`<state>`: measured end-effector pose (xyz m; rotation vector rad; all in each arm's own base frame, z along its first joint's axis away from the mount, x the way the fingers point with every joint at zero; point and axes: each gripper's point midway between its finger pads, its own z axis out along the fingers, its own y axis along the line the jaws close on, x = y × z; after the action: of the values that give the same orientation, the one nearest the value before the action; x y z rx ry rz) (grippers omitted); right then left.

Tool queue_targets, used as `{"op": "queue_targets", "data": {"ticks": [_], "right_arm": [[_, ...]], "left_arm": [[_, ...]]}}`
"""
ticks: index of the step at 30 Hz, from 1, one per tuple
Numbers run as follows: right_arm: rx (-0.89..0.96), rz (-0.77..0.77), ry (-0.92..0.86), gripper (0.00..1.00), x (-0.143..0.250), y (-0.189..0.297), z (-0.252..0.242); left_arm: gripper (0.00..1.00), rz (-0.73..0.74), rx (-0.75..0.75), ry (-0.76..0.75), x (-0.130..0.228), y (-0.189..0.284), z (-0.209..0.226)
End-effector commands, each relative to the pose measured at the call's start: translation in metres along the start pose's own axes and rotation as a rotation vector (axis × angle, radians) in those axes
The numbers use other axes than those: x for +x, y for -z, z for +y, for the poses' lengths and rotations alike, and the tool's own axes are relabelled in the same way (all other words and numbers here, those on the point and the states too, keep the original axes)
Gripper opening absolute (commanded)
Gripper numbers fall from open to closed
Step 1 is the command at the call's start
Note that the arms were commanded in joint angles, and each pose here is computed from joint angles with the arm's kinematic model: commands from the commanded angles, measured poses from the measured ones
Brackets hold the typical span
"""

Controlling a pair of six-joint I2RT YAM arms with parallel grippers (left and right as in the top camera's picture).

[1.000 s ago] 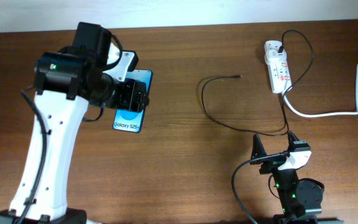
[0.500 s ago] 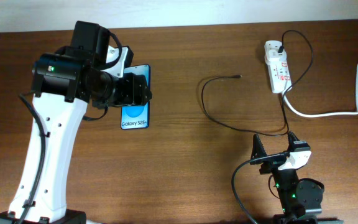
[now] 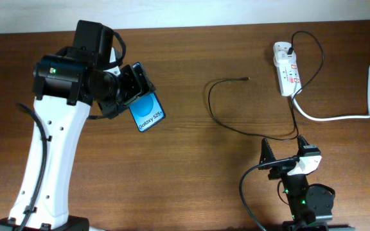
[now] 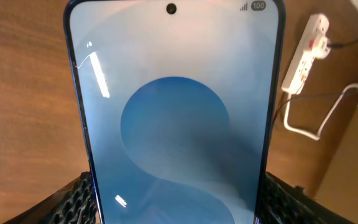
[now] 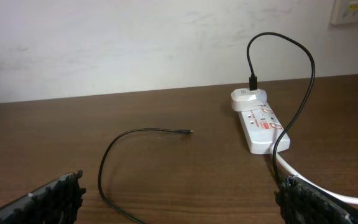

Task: Plug charger to phone and switch on socket

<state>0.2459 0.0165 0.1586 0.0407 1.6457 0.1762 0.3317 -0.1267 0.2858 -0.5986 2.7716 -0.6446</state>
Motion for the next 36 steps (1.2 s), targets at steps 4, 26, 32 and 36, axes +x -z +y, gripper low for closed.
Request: {"op": "queue_targets", "data": {"ticks": [4,26,32,36], "right_arm": [[-0.01,0.002,-0.002,0.98,0.002,0.0,0.001],[-0.01,0.002,-0.002,0.98,0.002,0.0,0.001],[-0.01,0.002,-0.002,0.98,0.002,0.0,0.001],[-0.01,0.002,-0.002,0.98,0.002,0.0,0.001]], "left_arm": [[0.42,-0.023,0.021,0.148,-0.014,-0.009,-0.009],[0.42,0.006,-0.01,0.182,-0.02,-0.029,-0.006],[0.41,0.006,-0.01,0.182,-0.02,-0.029,-0.006],[0.42,0.007,-0.01,0.182,-0.02,-0.029,-0.006]]}}
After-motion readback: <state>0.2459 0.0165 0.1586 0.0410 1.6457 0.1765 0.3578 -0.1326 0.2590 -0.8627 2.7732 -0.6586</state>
